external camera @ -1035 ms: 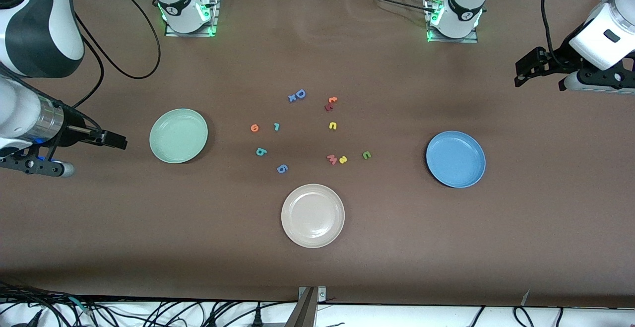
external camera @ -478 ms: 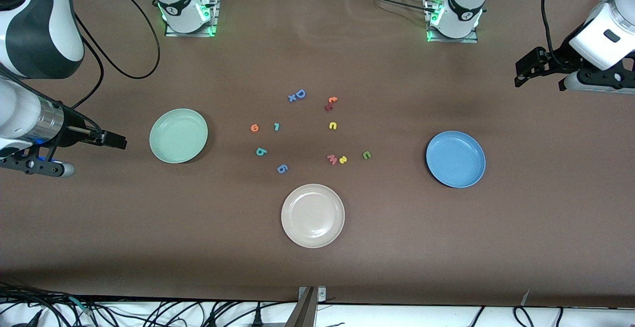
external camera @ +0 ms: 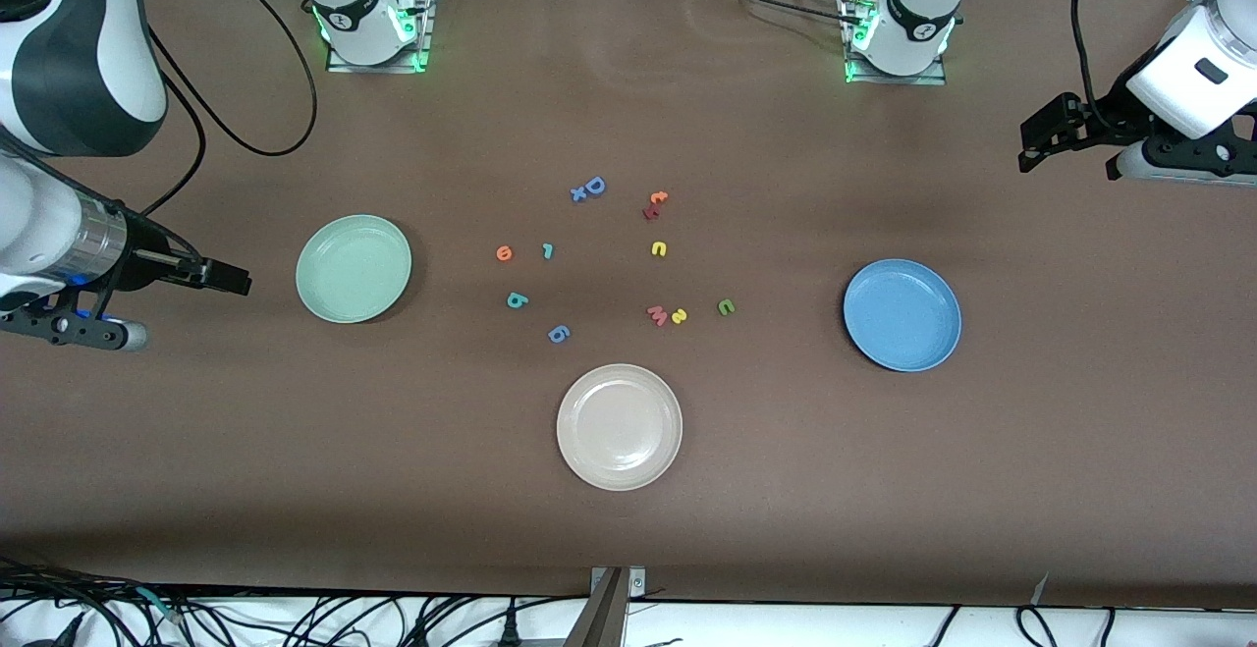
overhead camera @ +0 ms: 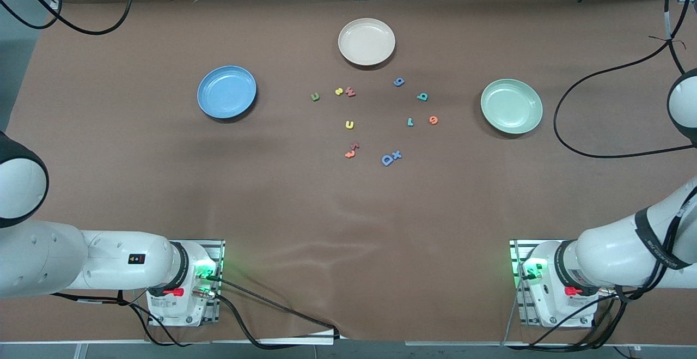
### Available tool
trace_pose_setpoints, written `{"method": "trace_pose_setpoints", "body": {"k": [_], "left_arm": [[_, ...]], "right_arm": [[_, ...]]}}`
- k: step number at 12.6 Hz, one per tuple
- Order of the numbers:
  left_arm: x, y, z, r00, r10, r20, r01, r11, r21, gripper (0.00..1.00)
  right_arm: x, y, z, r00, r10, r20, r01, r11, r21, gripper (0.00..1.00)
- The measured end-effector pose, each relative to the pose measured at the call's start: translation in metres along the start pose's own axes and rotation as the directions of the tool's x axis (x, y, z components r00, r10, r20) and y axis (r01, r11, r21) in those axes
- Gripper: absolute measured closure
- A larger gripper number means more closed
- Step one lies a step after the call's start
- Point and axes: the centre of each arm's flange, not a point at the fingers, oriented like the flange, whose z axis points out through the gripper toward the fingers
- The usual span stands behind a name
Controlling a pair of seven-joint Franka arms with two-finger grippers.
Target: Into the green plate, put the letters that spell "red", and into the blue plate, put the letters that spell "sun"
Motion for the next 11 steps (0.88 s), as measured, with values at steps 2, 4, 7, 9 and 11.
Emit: {"method": "trace_pose_setpoints", "body": {"k": [2, 4, 7, 9, 11], "left_arm": [[0.0000, 0.0000, 0.0000, 1.000, 0.000, 0.000, 0.000, 1.000, 0.000, 0.00], [0.0000, 0.0000, 0.0000, 1.000, 0.000, 0.000, 0.000, 1.000, 0.000, 0.00], [0.0000, 0.0000, 0.0000, 1.000, 0.000, 0.000, 0.000, 1.000, 0.000, 0.00], [0.0000, 0.0000, 0.0000, 1.000, 0.000, 0.000, 0.000, 1.000, 0.000, 0.00], [0.0000, 0.0000, 0.0000, 1.000, 0.000, 0.000, 0.000, 1.000, 0.000, 0.00]], "right_arm": [[-0.0001, 0.0000, 0.0015, 1.000, 0.000, 0.003, 0.000, 1.000, -0.001, 0.00], [-0.0003, 0.0000, 0.0026, 1.000, 0.000, 0.005, 0.000, 1.000, -0.001, 0.00], [-0.0004, 0.0000, 0.0039, 1.000, 0.000, 0.008, 0.000, 1.000, -0.002, 0.00], [-0.0005, 0.0000, 0.0054, 1.000, 0.000, 0.011, 0.000, 1.000, -0.003, 0.00], [-0.0007, 0.0000, 0.0071, 1.000, 0.000, 0.014, 0.000, 1.000, -0.004, 0.00]]}}
